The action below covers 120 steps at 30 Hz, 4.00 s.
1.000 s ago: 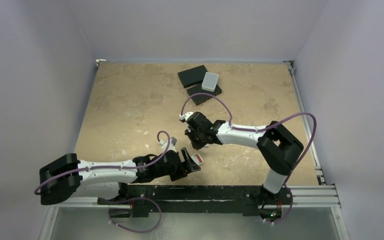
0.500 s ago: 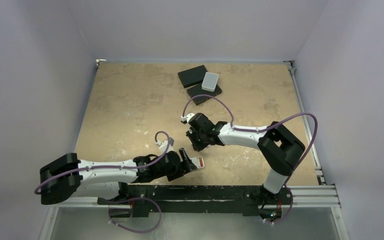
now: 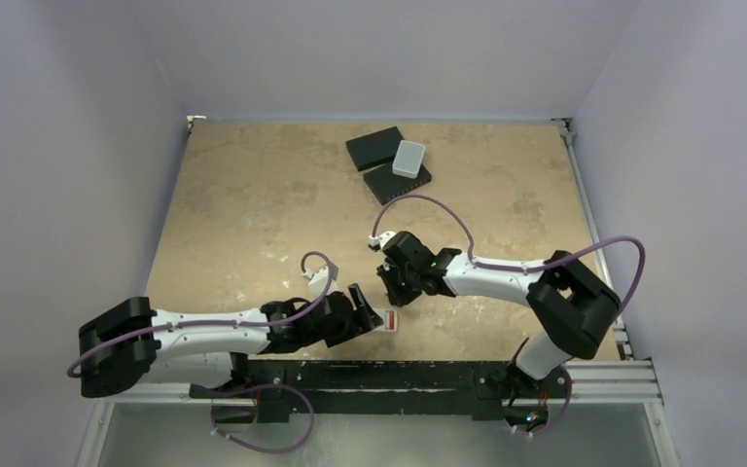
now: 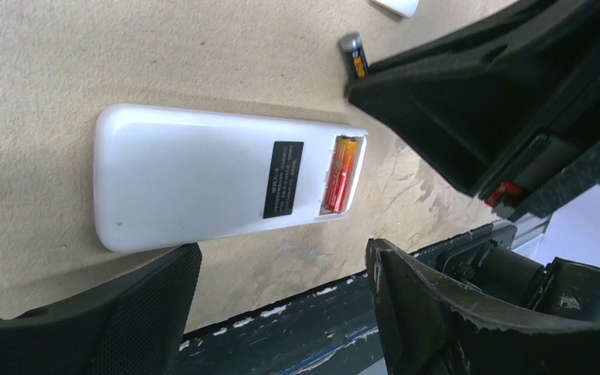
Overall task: Load the batteries into the remote control
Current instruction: Adjust the remote control at the center of the board, then load the battery into the remote control.
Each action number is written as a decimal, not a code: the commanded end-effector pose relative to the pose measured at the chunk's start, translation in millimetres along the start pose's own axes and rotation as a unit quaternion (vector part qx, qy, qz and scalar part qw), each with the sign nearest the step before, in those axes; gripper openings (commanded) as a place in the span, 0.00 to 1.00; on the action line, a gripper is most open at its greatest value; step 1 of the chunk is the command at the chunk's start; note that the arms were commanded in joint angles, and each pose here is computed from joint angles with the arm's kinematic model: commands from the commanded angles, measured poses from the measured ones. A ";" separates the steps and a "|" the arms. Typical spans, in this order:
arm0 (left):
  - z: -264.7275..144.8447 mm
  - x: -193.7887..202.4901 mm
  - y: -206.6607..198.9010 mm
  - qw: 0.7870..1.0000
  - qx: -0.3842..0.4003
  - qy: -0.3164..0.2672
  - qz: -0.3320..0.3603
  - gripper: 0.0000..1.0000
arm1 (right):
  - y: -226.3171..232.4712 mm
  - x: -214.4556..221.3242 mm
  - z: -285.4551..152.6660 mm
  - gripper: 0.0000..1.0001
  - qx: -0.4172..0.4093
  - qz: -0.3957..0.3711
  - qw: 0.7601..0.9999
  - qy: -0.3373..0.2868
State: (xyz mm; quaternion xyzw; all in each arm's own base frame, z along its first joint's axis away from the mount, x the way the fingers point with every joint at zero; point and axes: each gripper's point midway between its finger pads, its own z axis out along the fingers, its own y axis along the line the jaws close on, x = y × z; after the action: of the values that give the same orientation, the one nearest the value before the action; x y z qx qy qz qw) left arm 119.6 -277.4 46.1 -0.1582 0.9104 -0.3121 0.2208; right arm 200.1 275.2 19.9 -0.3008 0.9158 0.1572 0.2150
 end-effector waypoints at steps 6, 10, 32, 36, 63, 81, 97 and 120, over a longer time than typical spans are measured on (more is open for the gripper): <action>10.4 -14.8 -19.4 0.999 0.011 -0.022 0.028 0.78 | 15.5 19.2 -17.5 0.00 -0.038 0.031 0.999 -0.006; 15.3 -17.4 -20.1 0.999 0.010 -0.019 0.033 0.78 | 25.6 24.2 -24.7 0.00 -0.054 0.034 0.998 -0.010; 34.6 -41.3 -36.6 0.995 0.013 -0.010 0.101 0.77 | 58.7 43.8 -62.5 0.00 -0.073 0.040 0.996 -0.042; 40.8 -41.8 -52.8 0.993 0.032 -0.008 0.116 0.77 | 57.8 41.3 -70.6 0.02 -0.071 0.035 0.996 -0.048; -52.6 -85.3 -26.4 0.985 -0.019 -0.080 0.152 0.77 | 73.1 23.6 -76.6 0.03 -0.082 -0.057 0.994 -0.046; -162.2 -121.8 -62.9 0.963 0.090 -0.148 0.207 0.76 | 93.6 15.1 -65.1 0.06 -0.070 -0.124 0.990 -0.002; -210.3 -141.7 -78.8 0.927 0.148 -0.208 0.276 0.75 | 93.2 20.7 -64.0 0.06 -0.023 -0.204 0.978 0.028; -217.1 -143.6 -56.8 0.916 0.147 -0.232 0.291 0.74 | 91.8 30.0 -38.0 0.08 -0.003 -0.232 0.968 0.092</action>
State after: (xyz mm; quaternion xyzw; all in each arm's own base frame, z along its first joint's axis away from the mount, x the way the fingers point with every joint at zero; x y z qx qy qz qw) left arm 139.8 -156.6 279.1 0.0809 0.7893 -0.3257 0.5142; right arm 106.6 305.3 41.5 -0.5125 0.8429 0.0704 0.1482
